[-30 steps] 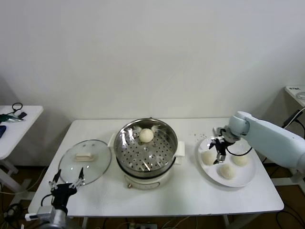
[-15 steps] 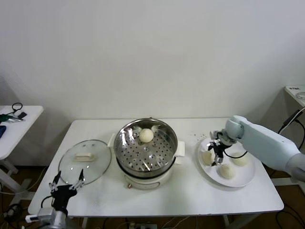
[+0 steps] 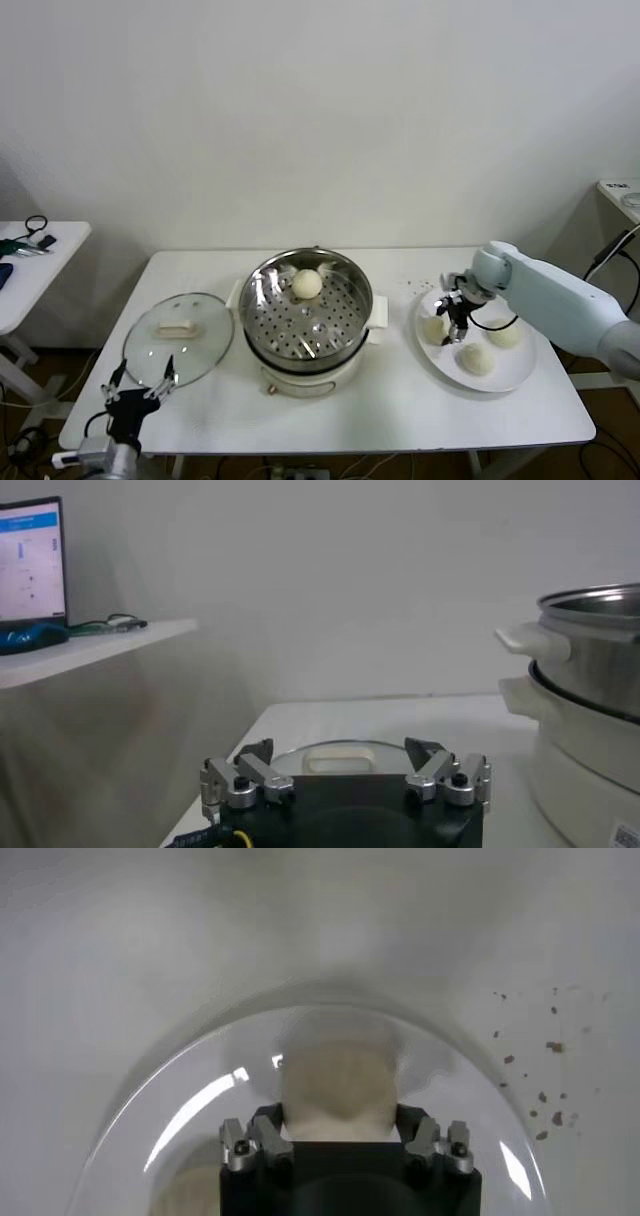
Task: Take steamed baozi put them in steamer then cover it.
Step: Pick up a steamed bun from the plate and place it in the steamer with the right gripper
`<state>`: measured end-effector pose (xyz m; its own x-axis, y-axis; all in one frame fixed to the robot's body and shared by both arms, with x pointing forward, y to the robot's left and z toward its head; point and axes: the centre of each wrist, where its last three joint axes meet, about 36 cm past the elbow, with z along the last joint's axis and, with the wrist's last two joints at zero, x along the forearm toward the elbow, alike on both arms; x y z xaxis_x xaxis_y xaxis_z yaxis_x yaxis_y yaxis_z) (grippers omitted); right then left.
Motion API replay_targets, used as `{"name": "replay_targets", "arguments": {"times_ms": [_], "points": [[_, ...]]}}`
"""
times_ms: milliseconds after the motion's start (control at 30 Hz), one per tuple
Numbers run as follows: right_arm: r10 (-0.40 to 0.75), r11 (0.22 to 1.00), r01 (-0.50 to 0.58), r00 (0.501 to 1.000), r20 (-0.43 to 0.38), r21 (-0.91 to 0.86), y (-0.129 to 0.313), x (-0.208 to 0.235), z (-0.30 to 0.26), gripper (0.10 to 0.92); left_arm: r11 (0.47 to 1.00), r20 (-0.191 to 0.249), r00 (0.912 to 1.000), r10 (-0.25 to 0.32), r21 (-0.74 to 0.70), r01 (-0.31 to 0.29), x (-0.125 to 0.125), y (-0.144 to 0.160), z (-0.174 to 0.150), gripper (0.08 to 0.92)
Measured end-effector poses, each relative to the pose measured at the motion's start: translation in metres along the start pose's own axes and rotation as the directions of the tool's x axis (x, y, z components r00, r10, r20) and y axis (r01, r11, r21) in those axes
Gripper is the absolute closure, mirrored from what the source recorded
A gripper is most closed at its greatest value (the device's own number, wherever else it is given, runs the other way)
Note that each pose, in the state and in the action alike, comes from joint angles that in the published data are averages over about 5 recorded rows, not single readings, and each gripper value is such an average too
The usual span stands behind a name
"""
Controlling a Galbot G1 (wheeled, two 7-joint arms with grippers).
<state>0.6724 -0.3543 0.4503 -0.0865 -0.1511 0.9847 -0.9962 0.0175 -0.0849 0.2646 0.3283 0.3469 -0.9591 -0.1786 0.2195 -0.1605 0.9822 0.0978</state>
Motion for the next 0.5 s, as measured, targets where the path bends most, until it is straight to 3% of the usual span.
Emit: {"name": "replay_targets", "arguments": {"times_ms": [233,500], "points": [[0.042,0.999,-0.041,0.999,0.028,-0.015,-0.01,0.033,-0.002,0.318,1.0,0.002,1.0,0.002,0.0,-0.002,0.003,-0.001,-0.001,0.177],[0.109,0.994,-0.108,0.99,0.093,-0.009,-0.037,0.106,-0.03,0.317,1.0,0.001,0.9998,0.02,-0.003,-0.02,0.007,-0.006,-0.003,0.177]]}}
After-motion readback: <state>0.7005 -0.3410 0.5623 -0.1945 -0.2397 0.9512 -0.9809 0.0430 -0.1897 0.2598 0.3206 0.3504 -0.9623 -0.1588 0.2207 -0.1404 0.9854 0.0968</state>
